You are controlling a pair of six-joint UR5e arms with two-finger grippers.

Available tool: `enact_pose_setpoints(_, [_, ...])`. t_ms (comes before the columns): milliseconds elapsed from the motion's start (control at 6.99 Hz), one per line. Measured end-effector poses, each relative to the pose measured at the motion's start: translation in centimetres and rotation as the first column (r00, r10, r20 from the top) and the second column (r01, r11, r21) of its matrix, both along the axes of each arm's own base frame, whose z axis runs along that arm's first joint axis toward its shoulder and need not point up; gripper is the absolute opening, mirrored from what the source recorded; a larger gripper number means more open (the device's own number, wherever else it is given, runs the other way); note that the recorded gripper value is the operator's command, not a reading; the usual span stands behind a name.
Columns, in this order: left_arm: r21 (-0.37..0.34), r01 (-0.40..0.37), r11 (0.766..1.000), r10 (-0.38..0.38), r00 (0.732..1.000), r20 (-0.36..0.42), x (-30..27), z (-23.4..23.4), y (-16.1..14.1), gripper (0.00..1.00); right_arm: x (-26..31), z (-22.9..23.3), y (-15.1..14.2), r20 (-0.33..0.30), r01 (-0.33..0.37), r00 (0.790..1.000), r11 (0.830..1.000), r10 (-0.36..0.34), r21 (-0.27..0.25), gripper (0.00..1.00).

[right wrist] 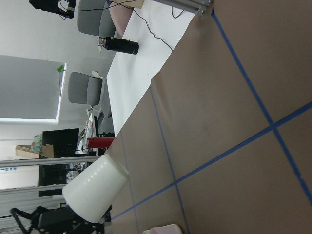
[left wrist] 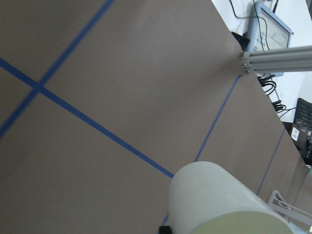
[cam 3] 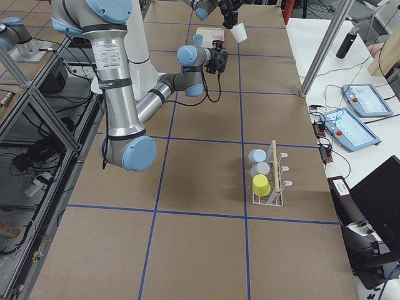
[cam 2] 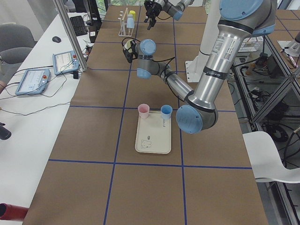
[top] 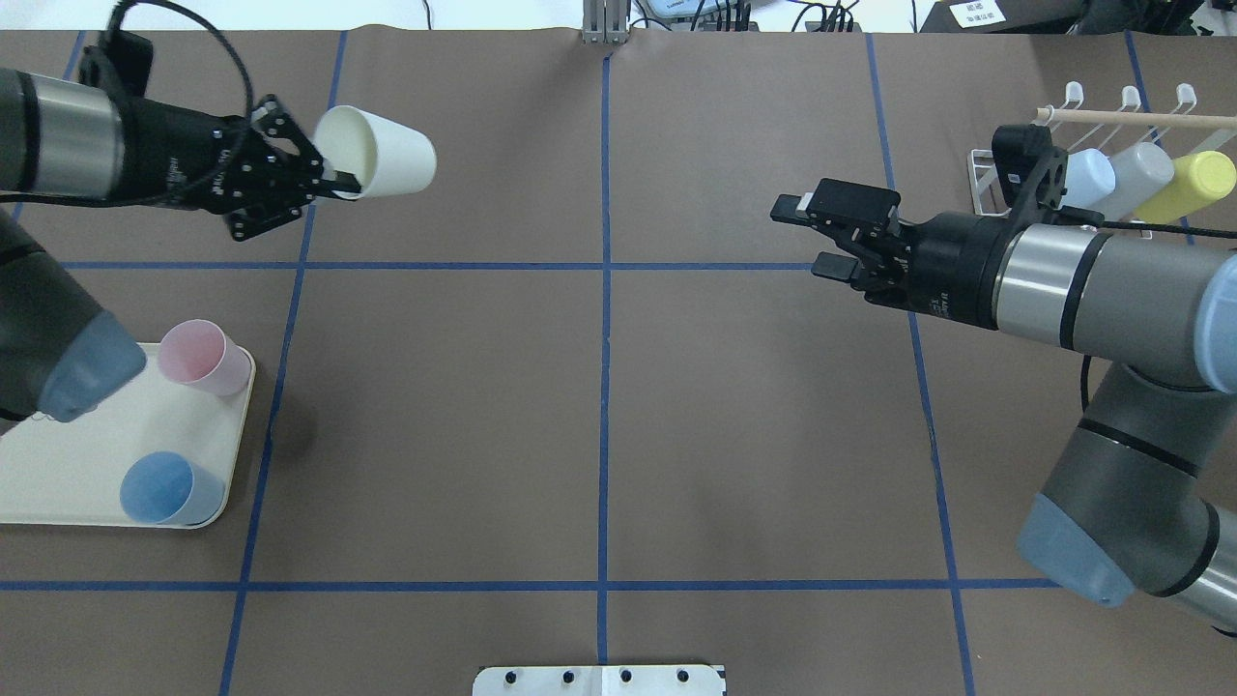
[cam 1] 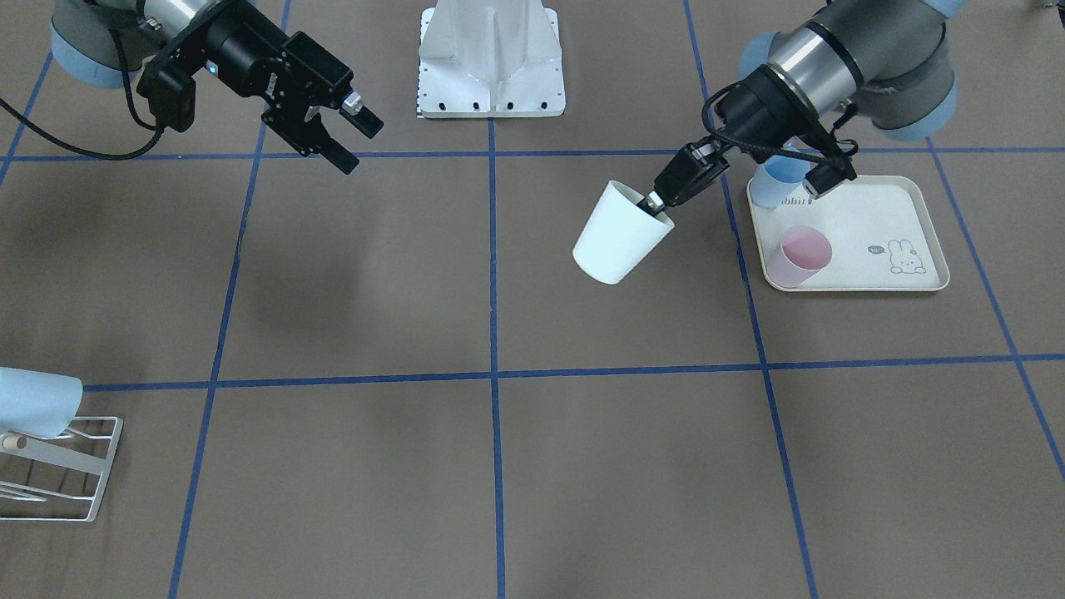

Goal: Transfer IKEA cup to right arm and place on rack

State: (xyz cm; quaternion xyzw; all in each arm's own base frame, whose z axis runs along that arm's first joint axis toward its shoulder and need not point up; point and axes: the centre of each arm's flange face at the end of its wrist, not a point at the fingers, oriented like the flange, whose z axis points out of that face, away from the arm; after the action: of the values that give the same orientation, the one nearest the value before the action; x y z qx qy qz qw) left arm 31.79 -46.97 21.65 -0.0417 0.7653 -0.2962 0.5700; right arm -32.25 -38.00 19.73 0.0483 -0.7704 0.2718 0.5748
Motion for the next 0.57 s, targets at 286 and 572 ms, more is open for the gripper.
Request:
enact_pose_setpoints(286, [-0.002, 0.055, 0.999, -0.054, 0.972, -0.227, 1.7, 0.1, 0.9, 0.0, -0.7, -2.8, 0.5, 0.154, 0.059, 0.987, 0.994, -0.043, -0.097, 0.98])
enact_pose_setpoints(572, [0.004, 0.042, 0.999, -0.039, 0.939, -0.341, 4.1, -1.9, 2.6, 0.0, -1.9, -4.1, 0.0, 0.229, 0.094, 0.972, 0.982, -0.055, -0.165, 0.98])
